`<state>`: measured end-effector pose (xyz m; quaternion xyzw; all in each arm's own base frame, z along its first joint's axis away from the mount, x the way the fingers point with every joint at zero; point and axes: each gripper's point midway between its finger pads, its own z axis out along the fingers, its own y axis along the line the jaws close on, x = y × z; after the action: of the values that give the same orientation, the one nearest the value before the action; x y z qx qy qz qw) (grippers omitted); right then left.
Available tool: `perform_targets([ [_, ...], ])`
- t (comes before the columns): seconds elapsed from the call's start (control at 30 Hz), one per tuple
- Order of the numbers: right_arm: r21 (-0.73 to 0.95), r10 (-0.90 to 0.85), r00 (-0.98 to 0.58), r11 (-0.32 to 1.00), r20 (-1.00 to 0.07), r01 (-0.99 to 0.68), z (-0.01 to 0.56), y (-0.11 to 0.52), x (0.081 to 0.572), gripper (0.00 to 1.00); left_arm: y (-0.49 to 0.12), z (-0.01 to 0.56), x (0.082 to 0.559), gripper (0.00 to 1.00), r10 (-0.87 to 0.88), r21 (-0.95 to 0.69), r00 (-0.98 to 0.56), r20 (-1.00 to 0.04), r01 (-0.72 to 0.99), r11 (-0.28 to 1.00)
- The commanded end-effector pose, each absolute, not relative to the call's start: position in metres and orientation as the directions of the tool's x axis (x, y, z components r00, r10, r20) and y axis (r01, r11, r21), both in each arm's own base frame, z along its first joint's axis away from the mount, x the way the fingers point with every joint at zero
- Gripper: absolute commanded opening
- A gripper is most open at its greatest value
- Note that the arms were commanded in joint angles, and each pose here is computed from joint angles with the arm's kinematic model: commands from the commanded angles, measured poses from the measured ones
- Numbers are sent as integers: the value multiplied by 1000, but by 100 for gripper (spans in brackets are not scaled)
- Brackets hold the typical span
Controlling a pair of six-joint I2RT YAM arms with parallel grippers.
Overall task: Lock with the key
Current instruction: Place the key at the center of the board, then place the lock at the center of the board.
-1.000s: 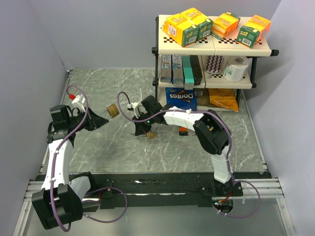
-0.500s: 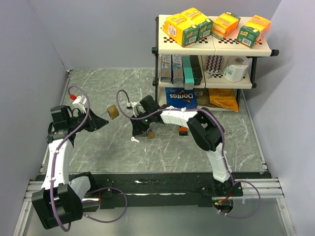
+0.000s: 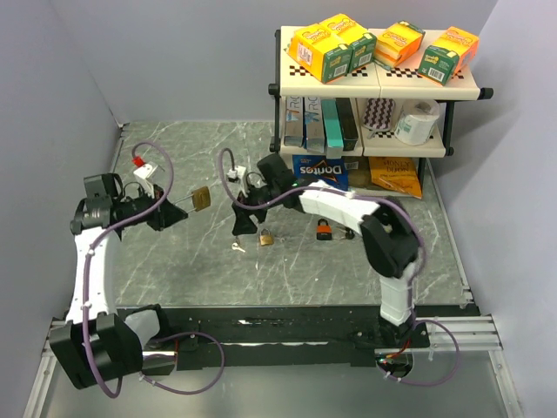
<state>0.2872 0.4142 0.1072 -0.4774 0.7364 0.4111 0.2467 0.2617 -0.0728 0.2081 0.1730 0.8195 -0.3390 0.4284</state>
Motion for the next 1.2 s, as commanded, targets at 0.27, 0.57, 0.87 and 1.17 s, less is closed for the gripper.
perform_targets([
  [0.27, 13, -310, 41, -172, -950, -985, 248, 390, 231, 95, -98, 228, 208, 1, 355, -19, -139, -925, 947, 320],
  [0.57, 44, -307, 27, -221, -951, -974, 246, 414, 218, 94, -123, 231, 192, 1, 371, 50, -24, -928, 981, 187],
  [0.87, 31, -318, 36, -206, -947, -978, 233, 429, 214, 75, -132, 238, 191, 1, 351, 34, -28, -936, 985, 169],
  [1.17, 11, -354, 63, -204, -933, -979, 217, 435, 212, 60, -135, 241, 191, 1, 325, -19, -79, -942, 983, 184],
])
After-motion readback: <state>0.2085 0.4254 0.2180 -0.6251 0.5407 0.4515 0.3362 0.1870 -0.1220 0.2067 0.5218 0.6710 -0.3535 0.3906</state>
